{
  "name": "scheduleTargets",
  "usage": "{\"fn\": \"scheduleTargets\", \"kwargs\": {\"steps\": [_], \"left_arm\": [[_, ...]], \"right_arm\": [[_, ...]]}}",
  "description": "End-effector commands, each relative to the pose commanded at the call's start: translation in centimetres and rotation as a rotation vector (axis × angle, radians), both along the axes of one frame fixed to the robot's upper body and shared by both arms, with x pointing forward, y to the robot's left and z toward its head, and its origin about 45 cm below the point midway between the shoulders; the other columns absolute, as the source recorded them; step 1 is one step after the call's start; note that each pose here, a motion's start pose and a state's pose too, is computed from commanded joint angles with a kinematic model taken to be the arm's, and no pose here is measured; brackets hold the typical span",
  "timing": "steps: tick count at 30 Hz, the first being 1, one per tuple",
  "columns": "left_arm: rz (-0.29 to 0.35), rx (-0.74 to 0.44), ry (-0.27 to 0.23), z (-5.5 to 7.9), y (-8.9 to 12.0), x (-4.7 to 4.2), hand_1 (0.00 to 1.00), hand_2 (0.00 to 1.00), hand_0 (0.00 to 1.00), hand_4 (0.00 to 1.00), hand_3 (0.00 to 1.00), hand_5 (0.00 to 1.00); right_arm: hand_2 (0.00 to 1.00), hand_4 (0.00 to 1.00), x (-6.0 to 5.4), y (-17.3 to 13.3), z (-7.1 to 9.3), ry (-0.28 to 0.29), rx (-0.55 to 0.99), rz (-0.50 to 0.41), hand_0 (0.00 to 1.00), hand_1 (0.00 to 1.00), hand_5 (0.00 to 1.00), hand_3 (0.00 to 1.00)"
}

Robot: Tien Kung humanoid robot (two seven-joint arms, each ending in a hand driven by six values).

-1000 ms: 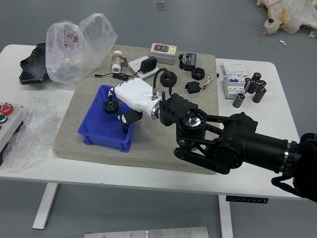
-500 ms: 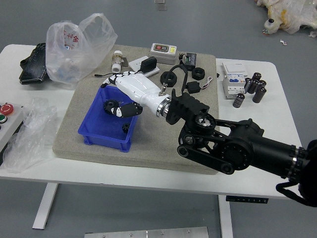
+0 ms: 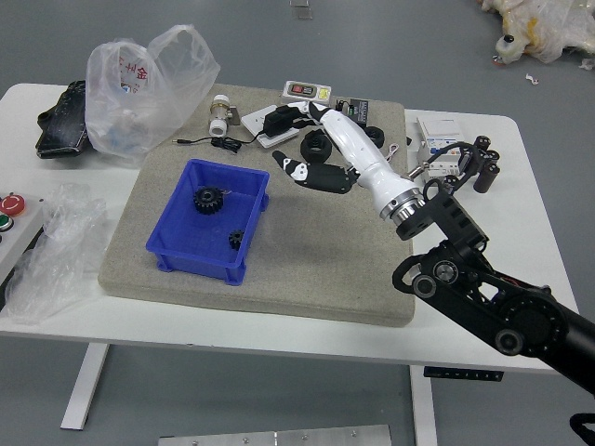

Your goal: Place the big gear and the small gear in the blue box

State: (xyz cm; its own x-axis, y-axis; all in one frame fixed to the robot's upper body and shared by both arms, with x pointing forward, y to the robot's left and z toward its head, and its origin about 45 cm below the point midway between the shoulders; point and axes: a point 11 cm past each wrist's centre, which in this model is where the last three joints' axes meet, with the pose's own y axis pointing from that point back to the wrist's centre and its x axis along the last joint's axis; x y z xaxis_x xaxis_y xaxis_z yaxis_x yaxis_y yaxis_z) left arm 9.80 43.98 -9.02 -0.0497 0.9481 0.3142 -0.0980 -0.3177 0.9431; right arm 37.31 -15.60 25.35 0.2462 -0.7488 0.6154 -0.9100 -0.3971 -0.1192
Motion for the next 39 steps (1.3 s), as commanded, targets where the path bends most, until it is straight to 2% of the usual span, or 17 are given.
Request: {"fn": "scheduleTargets", "kwargs": {"steps": [6,10,11,12,16,17,19,22,23,28,29,34,35,39], "left_arm": [[-0.005,-0.004,-0.006,0.0,-0.2,0.32,0.665,0.634,0.644,0.684,0.688,0.16],[-0.008,-0.006,-0.014,0.0,-0.4,0.61,0.665,0.634,0.644,0.684,0.688,0.16],[-0.008,-0.006,-0.015,0.0,-0.4,0.64,0.666,0.634,0.644,0.684,0.688,0.16],[-0.008,-0.005,-0.014,0.0,-0.4,0.63,0.666,0.634,0.644,0.684,0.688,0.16],[-0.003,-0.004,-0.008,0.0,-0.3,0.38,0.666,0.634,0.644,0.684,0.688,0.16],[-0.002,-0.005,-0.006,0.0,-0.3,0.31,0.665,0.634,0.644,0.683,0.687,0.159],[0.0,-0.005,-0.004,-0.1,-0.3,0.23,0.665,0.634,0.644,0.683,0.687,0.159],[0.0,-0.005,-0.006,-0.1,-0.3,0.28,0.665,0.634,0.644,0.683,0.687,0.159],[0.0,-0.006,-0.007,-0.1,-0.4,0.31,0.659,0.634,0.644,0.684,0.687,0.16],[-0.001,-0.007,-0.008,-0.1,-0.4,0.38,0.659,0.634,0.644,0.684,0.687,0.16],[-0.001,-0.007,-0.008,-0.1,-0.4,0.37,0.637,0.629,0.644,0.684,0.686,0.16],[0.002,-0.006,-0.007,0.0,-0.3,0.34,0.637,0.629,0.644,0.684,0.686,0.16],[0.002,-0.006,-0.007,0.0,-0.3,0.34,0.62,0.626,0.644,0.683,0.686,0.159],[0.003,-0.007,-0.007,-0.1,-0.3,0.25,0.62,0.626,0.644,0.683,0.686,0.159]], "right_arm": [[0.729,0.679,-2.3,-0.8,-5.2,0.178,0.102,-0.024,0.536,0.662,0.268,0.766],[0.729,0.679,-3.2,-1.2,-6.5,0.219,0.124,-0.03,0.536,0.662,0.268,0.766],[0.72,0.688,-3.4,-1.4,-6.8,0.226,0.125,-0.03,0.532,0.652,0.276,0.716],[0.72,0.688,-3.5,-1.7,-7.0,0.231,0.125,-0.031,0.532,0.652,0.276,0.716],[0.72,0.688,-4.0,-2.5,-7.2,0.24,0.139,-0.041,0.532,0.652,0.276,0.716],[0.684,0.696,-4.0,-2.7,-7.2,0.242,0.148,-0.042,0.514,0.623,0.273,0.671],[0.684,0.696,-4.0,-2.8,-7.3,0.25,0.171,-0.043,0.514,0.623,0.273,0.671],[0.684,0.696,-4.0,-2.8,-7.4,0.282,0.243,-0.026,0.514,0.623,0.273,0.671],[0.634,0.703,-3.9,-2.8,-7.4,0.291,0.267,-0.021,0.5,0.577,0.269,0.635],[0.634,0.703,-3.7,-3.1,-7.1,0.324,0.403,-0.007,0.5,0.577,0.269,0.635],[0.532,0.712,-3.6,-3.3,-7.1,0.33,0.427,-0.007,0.495,0.511,0.261,0.608],[0.532,0.712,-3.5,-3.8,-7.0,0.361,0.526,-0.005,0.495,0.511,0.261,0.608],[0.385,0.723,-3.5,-3.9,-7.0,0.366,0.541,-0.003,0.496,0.431,0.262,0.594],[0.385,0.723,-3.6,-3.8,-7.0,0.388,0.602,0.013,0.496,0.431,0.262,0.594]]}}
